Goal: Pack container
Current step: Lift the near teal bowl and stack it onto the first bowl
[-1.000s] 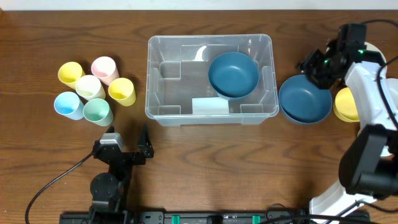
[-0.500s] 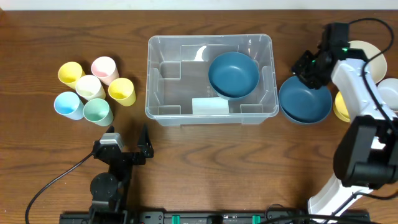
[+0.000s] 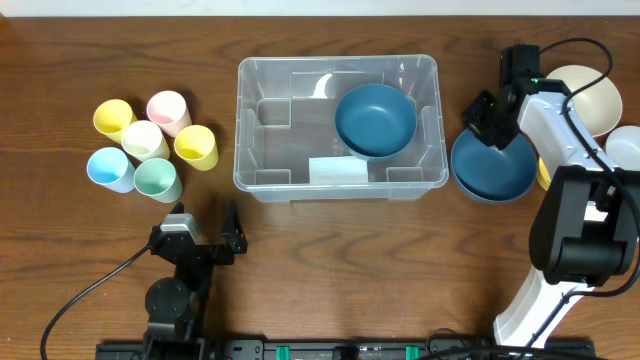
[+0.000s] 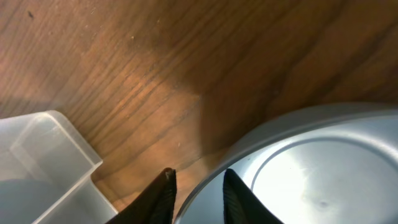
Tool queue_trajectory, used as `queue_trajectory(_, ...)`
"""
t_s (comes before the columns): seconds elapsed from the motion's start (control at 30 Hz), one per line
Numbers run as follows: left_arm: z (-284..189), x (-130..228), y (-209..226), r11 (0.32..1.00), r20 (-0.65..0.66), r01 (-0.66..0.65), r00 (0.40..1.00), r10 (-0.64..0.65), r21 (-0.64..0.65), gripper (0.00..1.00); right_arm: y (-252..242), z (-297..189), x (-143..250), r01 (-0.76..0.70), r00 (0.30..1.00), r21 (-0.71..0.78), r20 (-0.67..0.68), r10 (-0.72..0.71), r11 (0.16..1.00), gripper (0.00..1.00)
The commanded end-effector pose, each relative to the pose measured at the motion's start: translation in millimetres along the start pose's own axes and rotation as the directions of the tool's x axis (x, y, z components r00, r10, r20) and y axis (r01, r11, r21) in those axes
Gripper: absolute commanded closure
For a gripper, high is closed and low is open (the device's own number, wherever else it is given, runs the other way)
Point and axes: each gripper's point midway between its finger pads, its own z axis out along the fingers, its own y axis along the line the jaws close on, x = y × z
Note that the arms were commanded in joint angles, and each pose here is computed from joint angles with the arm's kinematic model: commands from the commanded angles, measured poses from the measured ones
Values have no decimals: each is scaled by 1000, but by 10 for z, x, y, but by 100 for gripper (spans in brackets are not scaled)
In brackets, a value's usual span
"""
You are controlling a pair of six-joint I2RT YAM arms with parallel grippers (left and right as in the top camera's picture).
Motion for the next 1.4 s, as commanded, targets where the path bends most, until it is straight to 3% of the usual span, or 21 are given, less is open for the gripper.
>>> queue_trajectory(0.0, 10, 158, 81, 999, -46, -19, 999, 18, -32, 2, -30, 20, -45, -2, 1000, 30, 25, 1, 1000, 80)
queue_trajectory(0.13, 10, 158, 81, 999, -46, -19, 999, 18, -32, 2, -20, 20, -71, 2, 999, 26, 35, -3, 1000, 99)
queue_trajectory(0.43, 10, 156, 80, 999, -45, -19, 999, 18, -32, 2, -59, 7, -169, 43, 998, 13, 49, -43, 999, 99)
queue_trajectory(0.57, 10, 158, 81, 999, -46, -19, 999, 18, -32, 2, 120, -79, -237, 89, 995, -89, 53, -84, 992, 99)
queue_trajectory(0.83, 10, 159, 81, 999, -46, -19, 999, 18, -32, 2, 617, -1149, -666, 238, 960, -247, 203, -190, 939, 99)
queue_trajectory(1.0, 10, 156, 80, 999, -45, -19, 999, 18, -32, 2, 1042, -2127, -584, 469, 867, -323, 349, -357, 822, 99)
queue_trajectory(1.17, 10, 156, 81, 999, -45, -19, 999, 18, -32, 2, 1455, -2810, -75, 658, 740, -355, 467, -483, 664, 99)
queue_trajectory(1.37, 10, 156, 80, 999, -45, -19, 999, 18, -32, 2, 1920, -2862, 787, 845, 535, -306, 503, -679, 439, 99)
